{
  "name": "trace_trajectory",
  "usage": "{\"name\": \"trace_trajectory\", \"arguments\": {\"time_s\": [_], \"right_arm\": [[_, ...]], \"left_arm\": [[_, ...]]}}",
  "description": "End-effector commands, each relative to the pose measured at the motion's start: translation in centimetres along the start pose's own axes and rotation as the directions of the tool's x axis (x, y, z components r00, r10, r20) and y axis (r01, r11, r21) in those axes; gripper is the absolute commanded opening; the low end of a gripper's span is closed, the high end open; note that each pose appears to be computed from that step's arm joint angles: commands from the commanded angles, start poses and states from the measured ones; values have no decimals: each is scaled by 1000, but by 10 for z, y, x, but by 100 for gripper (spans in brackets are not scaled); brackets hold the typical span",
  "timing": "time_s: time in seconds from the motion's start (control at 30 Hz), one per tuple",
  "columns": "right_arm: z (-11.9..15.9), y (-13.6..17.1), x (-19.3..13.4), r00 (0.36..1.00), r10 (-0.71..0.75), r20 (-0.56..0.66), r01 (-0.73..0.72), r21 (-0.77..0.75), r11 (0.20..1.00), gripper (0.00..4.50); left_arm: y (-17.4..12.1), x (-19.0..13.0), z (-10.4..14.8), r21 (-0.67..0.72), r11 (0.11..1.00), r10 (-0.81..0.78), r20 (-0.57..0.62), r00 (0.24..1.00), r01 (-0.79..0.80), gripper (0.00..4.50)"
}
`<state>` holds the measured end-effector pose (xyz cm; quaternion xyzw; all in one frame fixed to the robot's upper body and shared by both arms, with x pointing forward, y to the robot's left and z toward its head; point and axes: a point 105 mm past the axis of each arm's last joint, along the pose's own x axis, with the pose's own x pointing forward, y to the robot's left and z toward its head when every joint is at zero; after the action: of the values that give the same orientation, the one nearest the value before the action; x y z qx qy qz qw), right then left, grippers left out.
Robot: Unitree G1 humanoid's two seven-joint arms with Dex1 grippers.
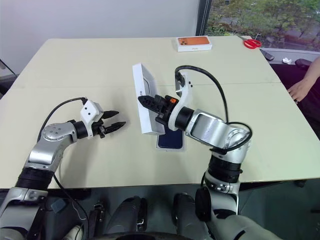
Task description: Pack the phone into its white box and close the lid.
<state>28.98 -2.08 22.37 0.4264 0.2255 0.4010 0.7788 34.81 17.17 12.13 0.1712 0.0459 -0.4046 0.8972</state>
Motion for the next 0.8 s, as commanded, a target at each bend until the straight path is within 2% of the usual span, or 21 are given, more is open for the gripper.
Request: {"name": "trace_trajectory", "arguments": {"time_s": [0.03, 0.17, 0.4, 0.5, 0.63, 0.7, 0.8], "right_arm": [[-9, -1, 7, 999, -37, -11, 39, 173, 984, 6], [-22, -34, 11, 982, -182, -43, 185, 342, 921, 6], [-12, -50, 6, 966, -258, -10, 241, 389, 889, 6], [-4, -48, 2, 965, -261, 16, 239, 353, 904, 93], [13, -40, -5, 965, -254, 71, 226, 274, 935, 295], [23, -39, -10, 961, -256, 103, 227, 232, 946, 295], [48, -41, -26, 941, -288, 179, 280, 73, 957, 295]], "left_arm": [[0, 0, 11, 39, 999, 3, 37, 999, -4, 279], [-4, 1, 11, 36, 999, -3, 38, 999, 2, 279], [-10, 6, 13, 29, 999, -19, 51, 999, 18, 279], [-18, 13, 20, 20, 999, -51, 79, 996, 50, 279], [-40, 26, 37, 3, 992, -127, 144, 981, 127, 279], [-53, 30, 44, -1, 984, -174, 165, 971, 177, 279], [-74, 38, 49, -12, 968, -244, 173, 954, 250, 279]]}}
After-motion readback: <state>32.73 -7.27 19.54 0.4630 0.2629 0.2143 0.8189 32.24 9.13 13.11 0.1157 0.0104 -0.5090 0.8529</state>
